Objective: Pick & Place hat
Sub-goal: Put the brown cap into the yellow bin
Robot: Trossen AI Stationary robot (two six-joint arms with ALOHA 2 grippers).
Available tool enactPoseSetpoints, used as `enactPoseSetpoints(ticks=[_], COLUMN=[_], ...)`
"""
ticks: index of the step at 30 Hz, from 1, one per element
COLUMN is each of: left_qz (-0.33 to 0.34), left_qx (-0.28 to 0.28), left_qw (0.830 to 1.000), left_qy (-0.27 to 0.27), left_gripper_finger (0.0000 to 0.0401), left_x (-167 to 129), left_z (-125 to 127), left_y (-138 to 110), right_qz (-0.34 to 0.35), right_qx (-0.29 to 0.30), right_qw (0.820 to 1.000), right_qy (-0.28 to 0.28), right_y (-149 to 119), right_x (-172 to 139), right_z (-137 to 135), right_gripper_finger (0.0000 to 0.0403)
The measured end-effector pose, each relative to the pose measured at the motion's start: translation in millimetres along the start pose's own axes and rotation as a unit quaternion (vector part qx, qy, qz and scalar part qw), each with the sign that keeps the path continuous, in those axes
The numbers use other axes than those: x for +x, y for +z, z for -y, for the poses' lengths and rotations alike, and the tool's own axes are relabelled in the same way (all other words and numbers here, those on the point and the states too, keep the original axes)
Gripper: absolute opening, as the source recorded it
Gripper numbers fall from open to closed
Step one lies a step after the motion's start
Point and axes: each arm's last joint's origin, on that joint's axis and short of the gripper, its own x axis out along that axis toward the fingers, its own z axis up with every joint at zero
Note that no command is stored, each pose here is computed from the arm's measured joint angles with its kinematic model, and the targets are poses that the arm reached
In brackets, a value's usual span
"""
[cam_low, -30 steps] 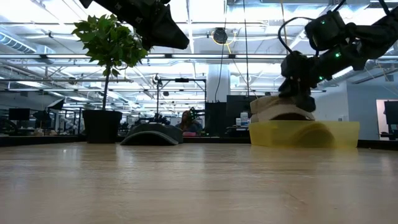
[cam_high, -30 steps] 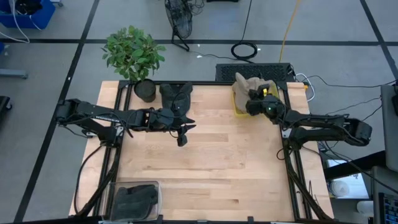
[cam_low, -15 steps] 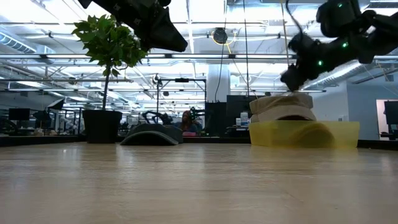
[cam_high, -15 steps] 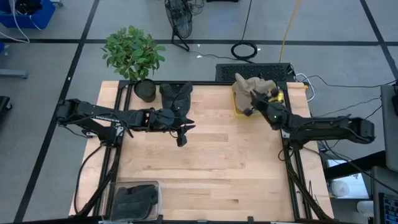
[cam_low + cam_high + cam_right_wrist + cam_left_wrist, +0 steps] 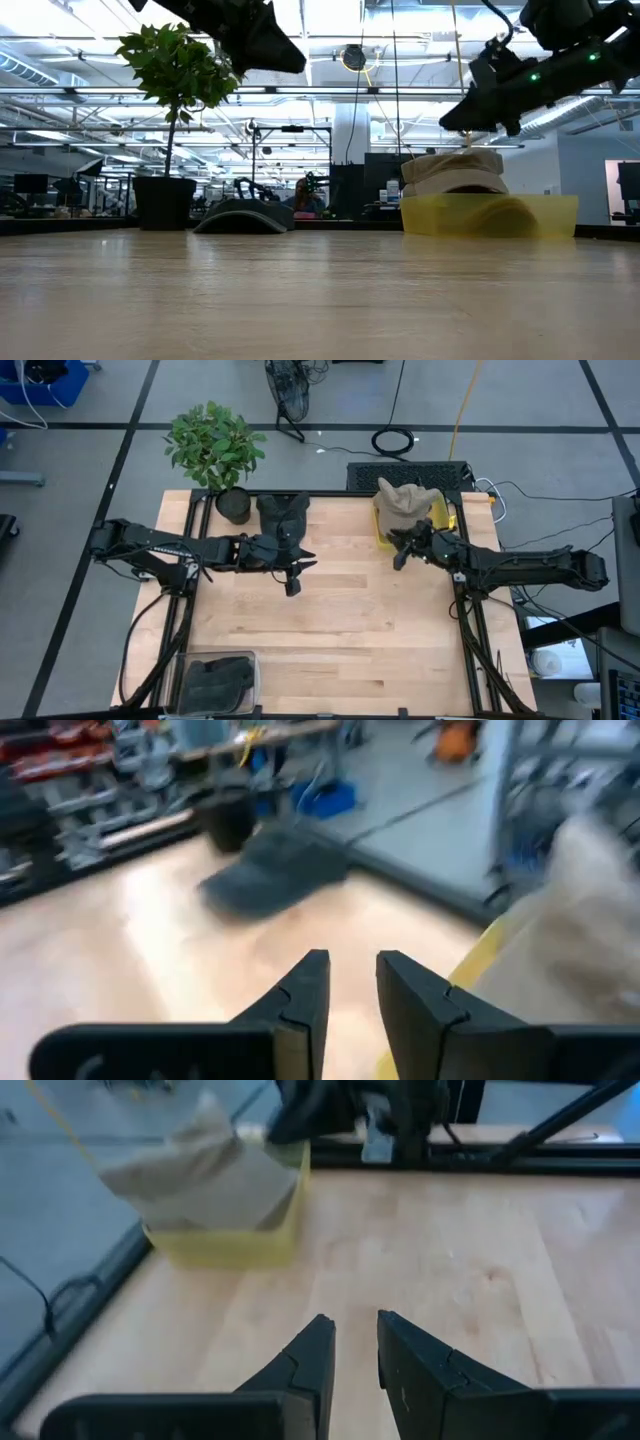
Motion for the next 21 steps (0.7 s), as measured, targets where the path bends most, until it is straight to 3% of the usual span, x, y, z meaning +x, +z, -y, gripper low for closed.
enactPoseSetpoints(ticks=[3, 10, 15, 21], left_qz=[0.029, 0.078, 0.093, 0.104], left_qx=[0.014, 0.029, 0.027, 0.019], left_qw=[0.999, 0.996, 0.995, 0.994], left_qy=[0.006, 0.029, 0.023, 0.007], left_gripper_finger=[0.0085, 0.0085, 0.0085, 0.0085], left_x=[1, 2, 3, 3], left_z=[-4, -16, -25, -30], left_y=[6, 16, 19, 21], right_qz=[-0.045, -0.145, -0.149, -0.142], right_qx=[0.027, 0.076, 0.123, 0.146], right_qw=[0.999, 0.986, 0.975, 0.972], right_qy=[0.013, -0.043, -0.110, -0.112], right_y=[-8, -29, -34, -50], right_x=[-1, -5, -8, -8], right_z=[1, 9, 14, 19], right_gripper_finger=[0.0083, 0.0091, 0.0096, 0.0096])
